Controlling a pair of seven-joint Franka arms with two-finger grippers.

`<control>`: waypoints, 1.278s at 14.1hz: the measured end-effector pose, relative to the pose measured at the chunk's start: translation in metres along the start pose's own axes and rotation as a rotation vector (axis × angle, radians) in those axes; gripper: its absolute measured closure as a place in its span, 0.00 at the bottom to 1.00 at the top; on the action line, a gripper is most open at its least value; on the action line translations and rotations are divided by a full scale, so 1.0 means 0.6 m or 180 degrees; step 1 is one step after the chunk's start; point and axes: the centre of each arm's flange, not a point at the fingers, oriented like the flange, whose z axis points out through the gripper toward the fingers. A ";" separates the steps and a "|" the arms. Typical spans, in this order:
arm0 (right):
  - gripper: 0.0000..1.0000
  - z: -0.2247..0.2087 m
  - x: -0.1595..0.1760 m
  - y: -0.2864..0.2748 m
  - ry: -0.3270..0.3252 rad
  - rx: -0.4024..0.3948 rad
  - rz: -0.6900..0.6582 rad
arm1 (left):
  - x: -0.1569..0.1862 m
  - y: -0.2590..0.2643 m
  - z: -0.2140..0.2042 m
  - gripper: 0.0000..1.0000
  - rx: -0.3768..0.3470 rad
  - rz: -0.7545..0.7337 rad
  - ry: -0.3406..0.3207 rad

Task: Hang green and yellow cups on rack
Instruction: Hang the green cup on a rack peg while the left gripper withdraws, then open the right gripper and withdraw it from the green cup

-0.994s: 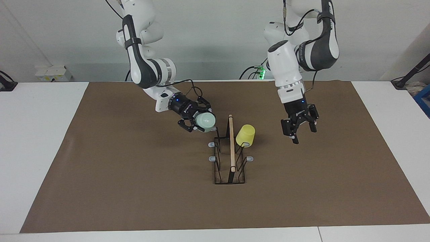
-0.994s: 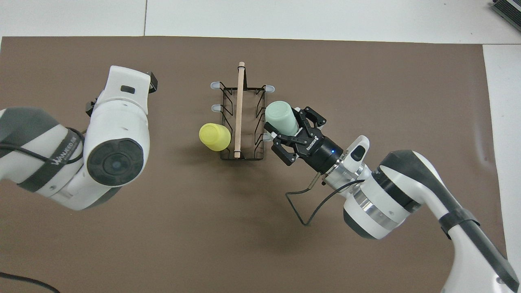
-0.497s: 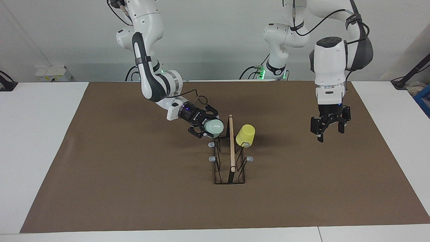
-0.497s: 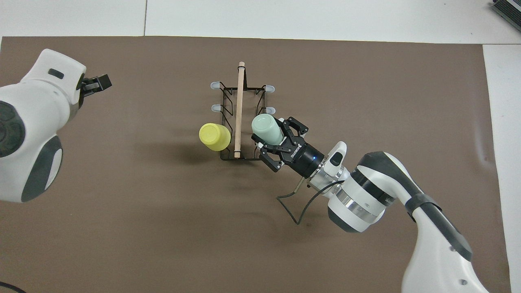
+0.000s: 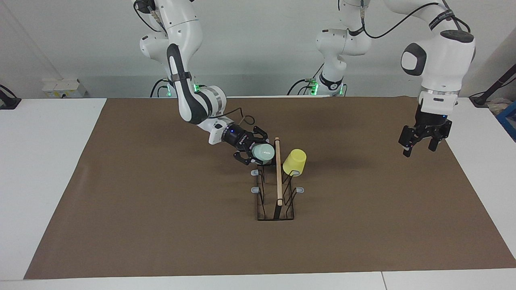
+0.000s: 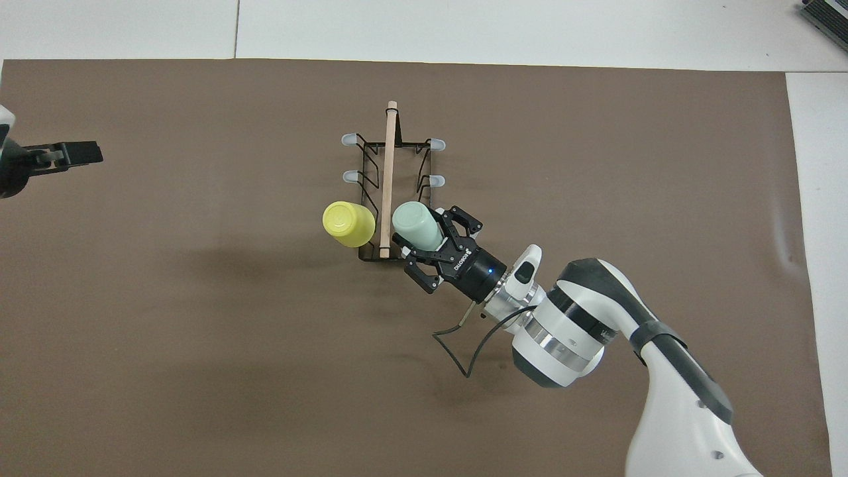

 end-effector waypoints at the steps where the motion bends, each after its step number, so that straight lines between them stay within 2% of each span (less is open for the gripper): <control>1: 0.30 -0.002 0.000 0.004 -0.0004 -0.0015 -0.0001 | 0.004 -0.018 -0.018 0.00 -0.0048 0.0064 -0.0107; 6: 0.30 -0.005 -0.002 0.005 -0.0017 -0.0025 0.0002 | 0.018 -0.030 -0.122 0.00 -0.0142 0.0282 -0.0560; 10: 0.30 -0.006 -0.004 0.006 -0.0033 -0.0036 0.0003 | 0.002 -0.027 -0.138 0.00 -0.0195 0.0483 -0.0867; 11: 0.24 -0.006 -0.004 0.006 -0.0038 -0.0038 0.0007 | 0.000 -0.027 -0.137 0.00 -0.0201 0.0504 -0.0894; 13: 0.03 -0.007 -0.012 -0.001 -0.0146 -0.0065 0.0047 | -0.001 -0.026 -0.136 0.00 -0.0205 0.0520 -0.0910; 14: 0.00 -0.007 -0.013 -0.002 -0.0204 -0.0095 0.0057 | -0.001 -0.026 -0.136 0.00 -0.0207 0.0523 -0.0918; 18: 0.00 -0.004 0.026 -0.008 -0.0513 -0.0323 0.0001 | -0.002 -0.019 -0.135 0.00 -0.0212 0.0546 -0.0927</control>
